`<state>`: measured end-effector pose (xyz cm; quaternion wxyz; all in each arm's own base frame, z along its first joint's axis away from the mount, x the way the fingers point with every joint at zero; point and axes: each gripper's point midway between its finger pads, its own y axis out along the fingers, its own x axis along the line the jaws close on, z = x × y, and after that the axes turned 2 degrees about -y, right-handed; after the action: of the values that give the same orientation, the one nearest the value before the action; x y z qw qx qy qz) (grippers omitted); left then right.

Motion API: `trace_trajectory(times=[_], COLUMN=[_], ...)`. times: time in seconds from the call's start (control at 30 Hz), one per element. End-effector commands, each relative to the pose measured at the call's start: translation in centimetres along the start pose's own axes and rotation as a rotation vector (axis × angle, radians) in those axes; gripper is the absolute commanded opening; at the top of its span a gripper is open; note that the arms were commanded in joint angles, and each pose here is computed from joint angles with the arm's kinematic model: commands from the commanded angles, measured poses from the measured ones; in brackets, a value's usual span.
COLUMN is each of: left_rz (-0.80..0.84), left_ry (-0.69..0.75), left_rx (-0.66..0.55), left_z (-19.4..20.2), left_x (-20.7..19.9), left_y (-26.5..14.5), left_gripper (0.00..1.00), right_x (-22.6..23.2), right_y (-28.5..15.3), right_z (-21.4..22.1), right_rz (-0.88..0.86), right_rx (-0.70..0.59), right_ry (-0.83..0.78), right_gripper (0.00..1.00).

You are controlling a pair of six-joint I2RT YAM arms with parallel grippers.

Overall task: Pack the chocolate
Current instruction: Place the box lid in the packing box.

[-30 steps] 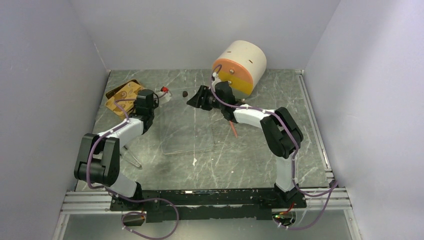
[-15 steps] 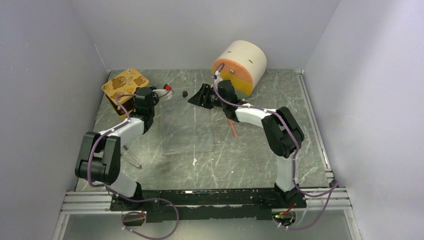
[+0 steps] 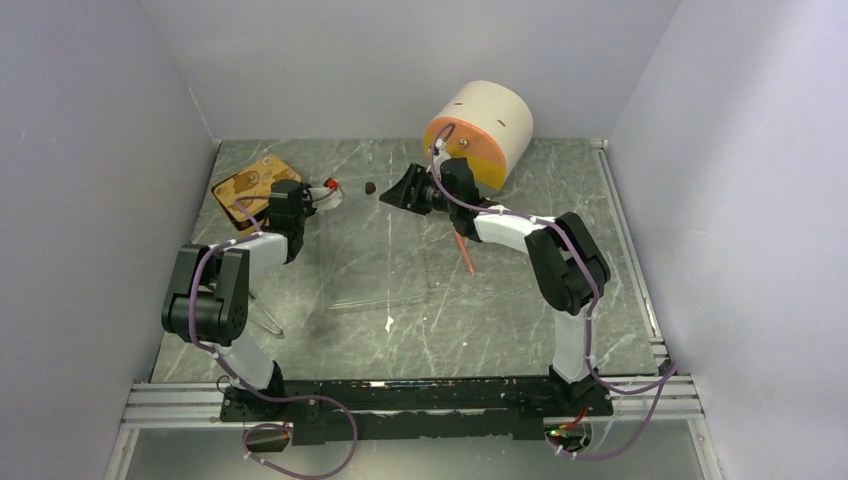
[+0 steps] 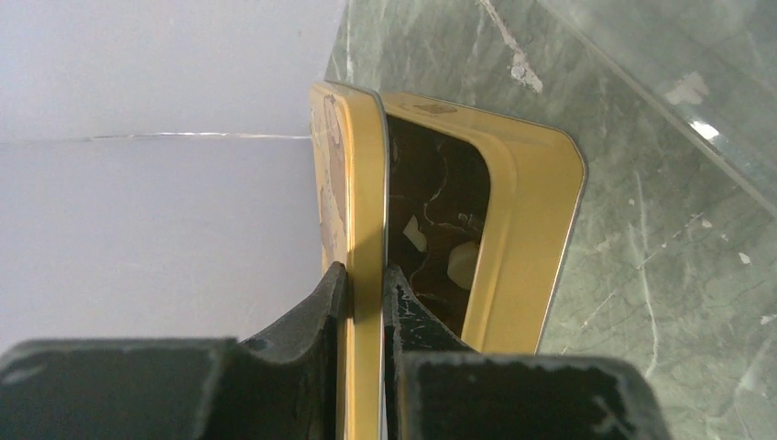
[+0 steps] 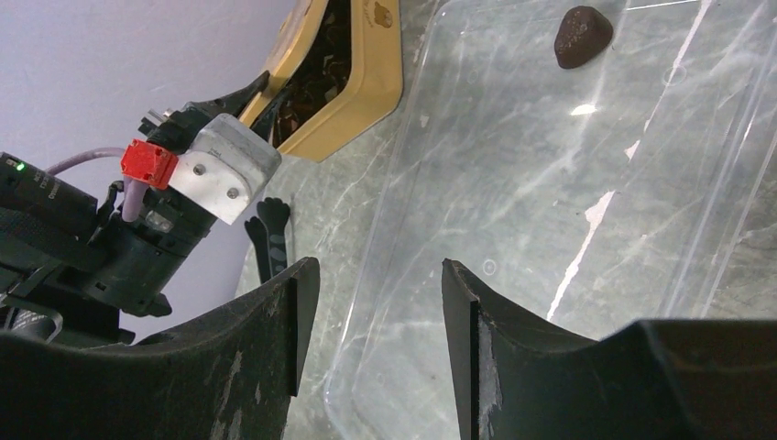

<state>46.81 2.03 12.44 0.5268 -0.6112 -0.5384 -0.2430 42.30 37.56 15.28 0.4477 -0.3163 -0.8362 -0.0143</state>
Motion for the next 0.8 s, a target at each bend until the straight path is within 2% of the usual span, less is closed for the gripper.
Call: trace_trajectory(times=[0.0, 0.23, 0.3, 0.47, 0.5, 0.53, 0.57, 0.63, 0.77], left_rz=[-0.037, -0.011, 0.004, 0.084, 0.100, 0.105, 0.105, 0.103, 0.081], left_ry=[0.019, 0.014, 0.002, -0.084, -0.106, -0.130, -0.157, -0.203, -0.361], left_rx=[-0.048, -0.049, -0.051, -0.031, -0.029, -0.026, -0.026, -0.024, -0.005], left_z=[-0.3, 0.2, 0.1, -0.5, -0.6, -0.7, -0.8, -0.9, -1.2], left_x=[0.2, -1.0, -1.3, -1.9, -2.0, -2.0, -2.0, -1.8, -0.9], left_y=[0.3, 0.3, 0.4, 0.2, 0.0, -0.1, -0.2, -0.6, -1.3], left_gripper=[0.05, 0.05, 0.11, 0.32, 0.42, 0.60, 0.68, 0.71, 0.71], right_x=[2.8, 2.6, 2.6, 2.6, 2.6, 2.6, 2.5, 2.4, 2.0], right_y=[-0.6, -0.8, -0.9, -0.9, -0.9, -0.8, -0.8, -0.6, 0.9], right_z=[-2.5, -3.0, -3.1, -3.1, -3.0, -2.9, -2.8, -2.8, -2.4], right_rz=[-0.090, -0.094, -0.093, -0.097, -0.100, -0.103, -0.102, -0.097, -0.057], right_rx=[-0.060, -0.066, -0.069, -0.068, -0.063, -0.057, -0.052, -0.044, 0.001], right_ry=[-0.031, -0.025, -0.025, -0.022, -0.019, -0.015, -0.012, -0.010, 0.005], right_gripper=[0.56, 0.56, 0.56, 0.56, 0.56, 0.56, 0.56, 0.57, 0.57])
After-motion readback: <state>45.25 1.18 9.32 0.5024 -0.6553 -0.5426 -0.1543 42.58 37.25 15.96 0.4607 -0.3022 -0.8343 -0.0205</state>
